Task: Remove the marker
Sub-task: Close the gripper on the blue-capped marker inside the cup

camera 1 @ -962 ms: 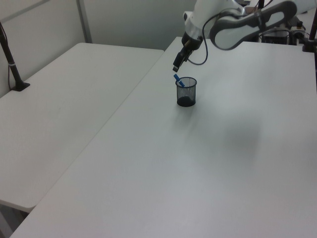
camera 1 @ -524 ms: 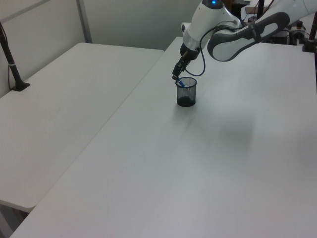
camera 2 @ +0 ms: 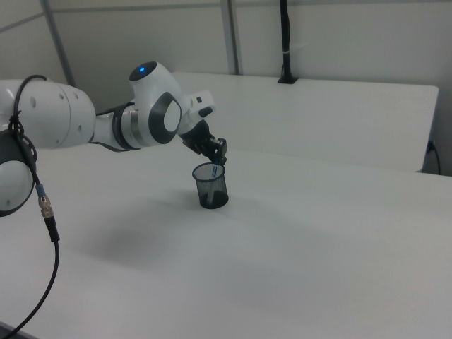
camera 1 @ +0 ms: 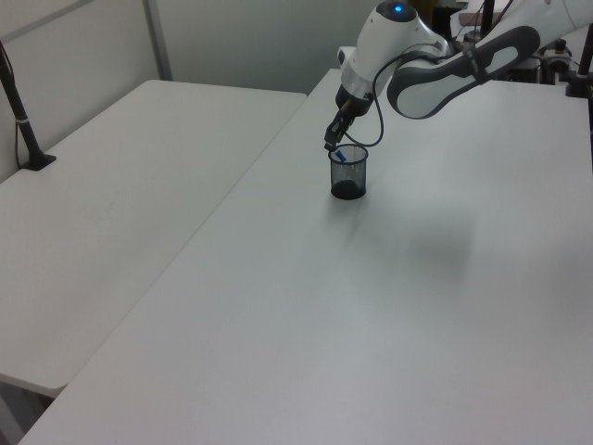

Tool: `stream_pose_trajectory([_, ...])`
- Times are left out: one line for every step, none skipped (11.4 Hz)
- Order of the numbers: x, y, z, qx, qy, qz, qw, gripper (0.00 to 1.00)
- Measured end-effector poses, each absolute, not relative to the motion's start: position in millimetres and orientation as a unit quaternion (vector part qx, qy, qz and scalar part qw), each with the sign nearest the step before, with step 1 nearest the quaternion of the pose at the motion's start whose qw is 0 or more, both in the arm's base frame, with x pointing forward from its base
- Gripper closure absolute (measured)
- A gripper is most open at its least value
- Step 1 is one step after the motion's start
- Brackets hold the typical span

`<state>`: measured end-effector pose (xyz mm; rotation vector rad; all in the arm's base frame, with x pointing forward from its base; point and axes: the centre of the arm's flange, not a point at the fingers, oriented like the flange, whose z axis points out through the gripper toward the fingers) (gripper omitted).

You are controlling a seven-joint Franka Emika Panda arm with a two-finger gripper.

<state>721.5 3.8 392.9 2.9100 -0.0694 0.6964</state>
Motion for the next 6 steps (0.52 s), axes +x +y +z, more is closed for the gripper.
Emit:
stream_pose_trajectory([721.6, 3.9, 391.4, 0.97, -0.023, 0.231, 0.074, 0.69])
stream_pose_trajectory([721.8, 3.9, 389.8, 0.97, -0.023, 0.23, 0.074, 0.74])
stream_pose_trajectory([722.0, 4.0, 390.0, 0.97, -0.023, 0.231, 0.074, 0.75])
stream_pose_trajectory([722.0, 3.9, 390.2, 0.97, -0.023, 0.231, 0.074, 0.76])
stream_pose_trajectory([722.1, 3.3, 390.3, 0.97, -0.023, 0.231, 0.074, 0.77])
stream_pose_trajectory([722.3, 2.3, 390.8, 0.97, -0.024, 0.232, 0.074, 0.78])
